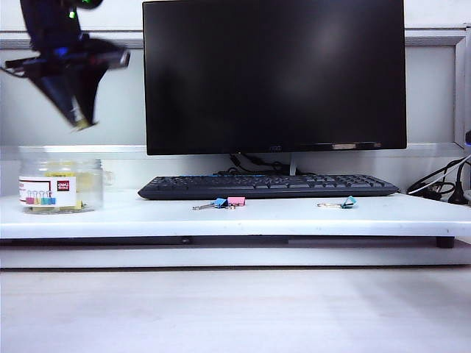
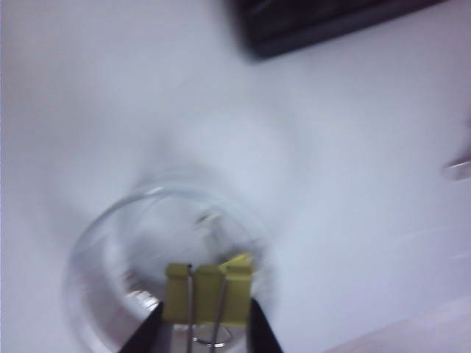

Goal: Take the clips out of the round transparent plastic box and place them on the table.

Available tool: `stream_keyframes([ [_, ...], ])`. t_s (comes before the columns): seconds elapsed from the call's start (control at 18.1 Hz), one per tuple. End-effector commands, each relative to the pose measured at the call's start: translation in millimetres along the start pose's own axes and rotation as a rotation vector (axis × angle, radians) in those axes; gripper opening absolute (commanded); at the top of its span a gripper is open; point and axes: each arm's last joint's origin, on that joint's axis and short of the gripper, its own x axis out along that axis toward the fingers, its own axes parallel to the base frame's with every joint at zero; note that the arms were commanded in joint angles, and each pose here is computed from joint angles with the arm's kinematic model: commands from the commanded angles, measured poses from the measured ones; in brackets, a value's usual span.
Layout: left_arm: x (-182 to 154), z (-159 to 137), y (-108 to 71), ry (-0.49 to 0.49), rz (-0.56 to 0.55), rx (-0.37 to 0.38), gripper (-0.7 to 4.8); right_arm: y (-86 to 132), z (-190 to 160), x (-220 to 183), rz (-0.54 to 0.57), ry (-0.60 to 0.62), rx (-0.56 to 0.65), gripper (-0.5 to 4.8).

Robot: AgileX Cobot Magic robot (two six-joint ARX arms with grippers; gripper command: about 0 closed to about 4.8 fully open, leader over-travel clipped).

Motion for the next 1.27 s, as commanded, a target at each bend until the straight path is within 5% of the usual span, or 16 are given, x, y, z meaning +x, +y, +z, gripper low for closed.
stream_keyframes([
  [0.06,-12,4,-28.7,-0.081,-0.075,0.062,0.93,0,-1,0,0.008,0.011,0.003,1.07],
  [0.5,0,14,-99.5,-0.175,-0.104,0.218,0.92,1,-1,0,0.022,0.016,0.006,1.07],
  [1.27,100,16,-105.5,-0.023,-0.110,0.188,0.92,1,-1,0,0.022,0.016,0.006,1.07],
])
